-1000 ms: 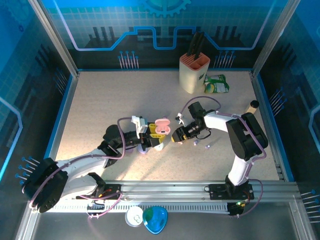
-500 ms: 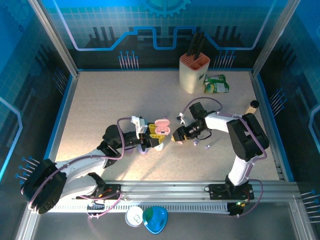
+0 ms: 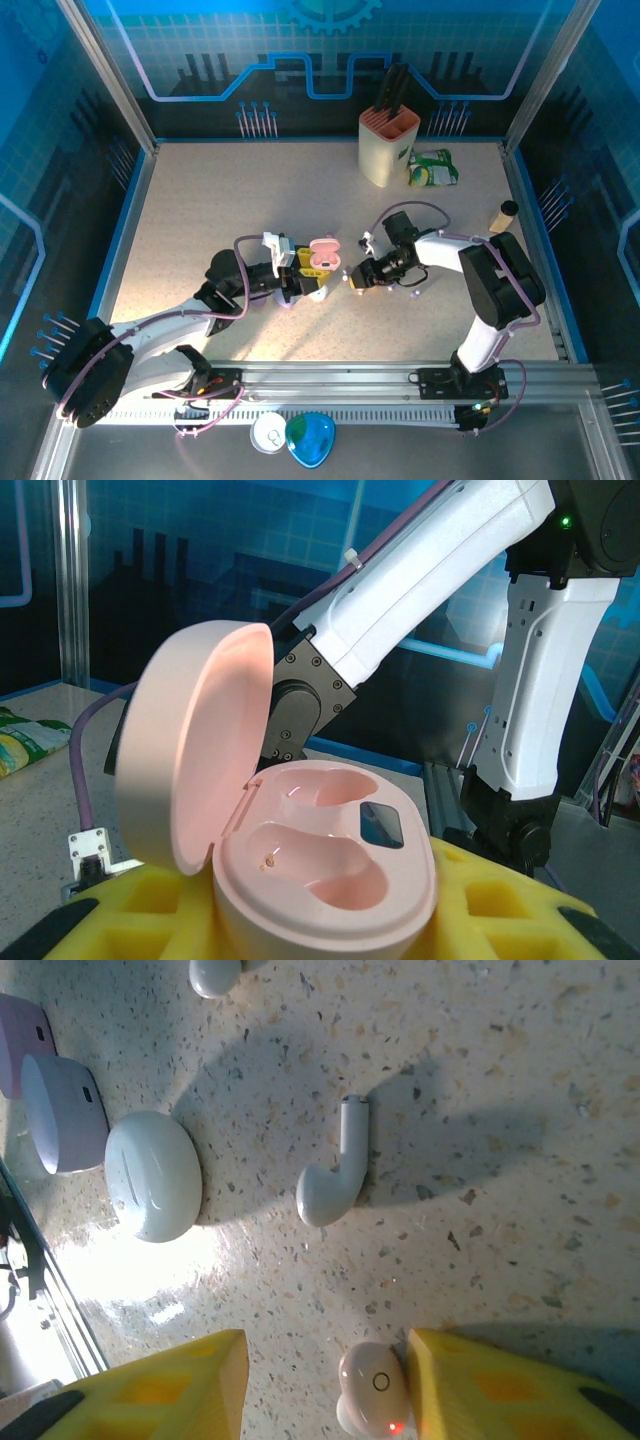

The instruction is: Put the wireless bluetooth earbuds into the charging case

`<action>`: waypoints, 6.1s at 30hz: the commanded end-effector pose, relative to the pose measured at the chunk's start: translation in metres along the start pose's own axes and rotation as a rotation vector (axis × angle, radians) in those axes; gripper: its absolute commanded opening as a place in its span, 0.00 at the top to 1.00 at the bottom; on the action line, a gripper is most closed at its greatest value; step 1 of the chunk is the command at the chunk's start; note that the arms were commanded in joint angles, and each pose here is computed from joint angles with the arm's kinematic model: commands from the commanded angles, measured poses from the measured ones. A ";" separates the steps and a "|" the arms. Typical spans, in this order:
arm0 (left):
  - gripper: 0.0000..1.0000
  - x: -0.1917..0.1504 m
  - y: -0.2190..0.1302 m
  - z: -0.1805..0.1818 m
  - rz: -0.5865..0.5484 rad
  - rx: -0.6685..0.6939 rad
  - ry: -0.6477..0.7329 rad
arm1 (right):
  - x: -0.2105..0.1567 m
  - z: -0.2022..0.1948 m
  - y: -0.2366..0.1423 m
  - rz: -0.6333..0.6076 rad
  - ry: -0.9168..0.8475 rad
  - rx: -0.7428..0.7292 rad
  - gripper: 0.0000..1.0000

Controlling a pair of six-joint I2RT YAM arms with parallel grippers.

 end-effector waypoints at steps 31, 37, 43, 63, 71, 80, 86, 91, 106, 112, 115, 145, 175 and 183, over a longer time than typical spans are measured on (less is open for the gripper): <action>0.65 -0.009 -0.001 0.001 0.014 -0.011 0.036 | -0.015 0.002 -0.006 -0.091 0.060 -0.208 0.81; 0.66 -0.019 -0.003 0.005 0.039 0.048 0.051 | -0.021 0.007 -0.037 -0.300 0.179 -0.416 0.82; 0.66 -0.028 -0.004 0.010 0.067 0.101 0.078 | -0.034 0.019 -0.060 -0.454 0.267 -0.618 0.83; 0.68 -0.059 0.020 0.047 0.077 0.234 0.179 | -0.045 0.091 -0.099 -0.565 0.166 -0.592 0.81; 0.68 -0.071 0.025 0.054 0.098 0.244 0.218 | -0.032 0.147 -0.104 -0.580 0.032 -0.440 0.81; 0.68 -0.076 0.027 0.056 0.094 0.248 0.219 | -0.010 0.190 -0.086 -0.536 -0.073 -0.338 0.81; 0.68 -0.075 0.027 0.056 0.090 0.242 0.217 | -0.005 0.200 -0.076 -0.510 -0.103 -0.329 0.81; 0.69 -0.076 0.026 0.055 0.086 0.239 0.215 | -0.004 0.198 -0.072 -0.507 -0.105 -0.345 0.82; 0.69 -0.075 0.025 0.054 0.076 0.239 0.205 | -0.004 0.197 -0.062 -0.463 -0.090 -0.319 0.79; 0.69 -0.074 0.023 0.053 0.069 0.244 0.203 | -0.009 0.197 -0.073 -0.494 -0.103 -0.314 0.61; 0.69 -0.074 0.022 0.053 0.069 0.247 0.197 | -0.016 0.196 -0.085 -0.521 -0.138 -0.293 0.55; 0.68 -0.053 0.002 0.031 0.126 0.237 0.190 | -0.009 -0.012 -0.051 -0.525 0.516 -0.120 0.59; 0.68 -0.054 0.003 0.031 0.141 0.223 0.186 | 0.011 -0.042 -0.027 -0.458 0.632 -0.037 0.73; 0.68 -0.054 0.003 0.031 0.141 0.222 0.187 | 0.016 -0.048 -0.022 -0.424 0.634 -0.076 0.77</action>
Point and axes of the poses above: each hand's point on the last joint's axis, 136 mm out from that joint toward the fingers, its own y axis out along the fingers, its own z axis along the line the jaws close on, x = y × z, the point moved 9 cm from there along -y, back along the fingers, and after that the axes turned 8 degrees about y, right-handed, at the moved point
